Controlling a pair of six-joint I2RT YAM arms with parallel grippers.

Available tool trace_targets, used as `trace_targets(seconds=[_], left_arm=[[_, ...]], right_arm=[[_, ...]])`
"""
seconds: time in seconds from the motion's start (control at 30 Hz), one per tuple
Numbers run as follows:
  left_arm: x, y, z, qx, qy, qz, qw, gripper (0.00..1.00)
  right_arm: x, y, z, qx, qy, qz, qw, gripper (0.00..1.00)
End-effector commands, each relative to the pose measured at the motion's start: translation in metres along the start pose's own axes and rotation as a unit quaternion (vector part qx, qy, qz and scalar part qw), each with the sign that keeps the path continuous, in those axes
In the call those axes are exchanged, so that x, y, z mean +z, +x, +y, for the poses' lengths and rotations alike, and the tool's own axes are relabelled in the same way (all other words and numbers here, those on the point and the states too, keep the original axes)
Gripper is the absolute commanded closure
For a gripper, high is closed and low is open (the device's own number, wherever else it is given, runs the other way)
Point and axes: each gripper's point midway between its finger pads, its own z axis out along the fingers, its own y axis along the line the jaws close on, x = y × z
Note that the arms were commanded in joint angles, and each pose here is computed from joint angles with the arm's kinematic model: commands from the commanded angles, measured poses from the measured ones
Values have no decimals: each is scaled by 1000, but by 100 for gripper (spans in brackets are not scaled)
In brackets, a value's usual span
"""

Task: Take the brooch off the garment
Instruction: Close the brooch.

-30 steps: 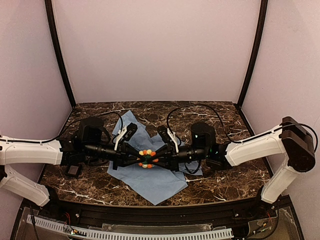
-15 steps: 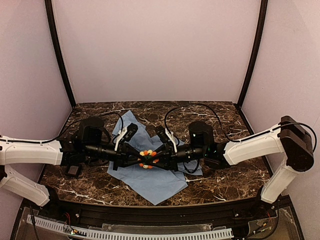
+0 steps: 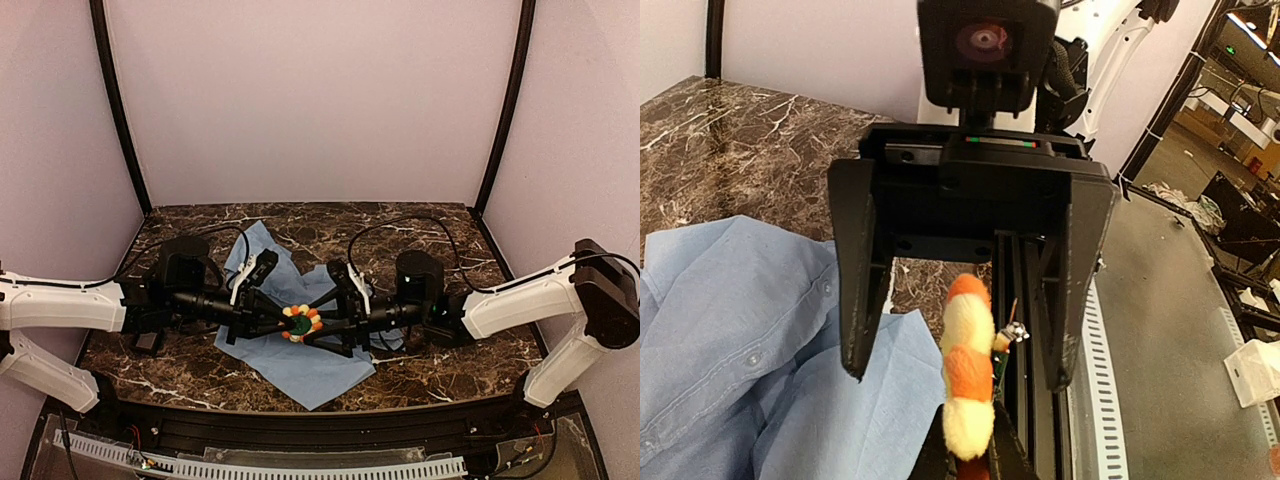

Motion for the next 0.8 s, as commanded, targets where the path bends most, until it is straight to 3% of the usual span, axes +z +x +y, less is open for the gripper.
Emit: trace_targets(seconds=[0.0, 0.3, 0.47, 0.77], left_arm=[[-4, -14, -9, 18, 14, -20, 1000, 99], [-1, -9, -25, 23, 70, -13, 997, 99], [3, -3, -39, 14, 131, -1, 991, 99], [2, -4, -50, 10, 165, -4, 986, 99]], right_arm=[[-17, -11, 30, -68, -44, -43, 996, 24], [-26, -12, 42, -102, -59, -67, 991, 22], [-18, -14, 52, -107, -103, -61, 987, 31], [0, 0, 58, -113, -130, -29, 985, 43]])
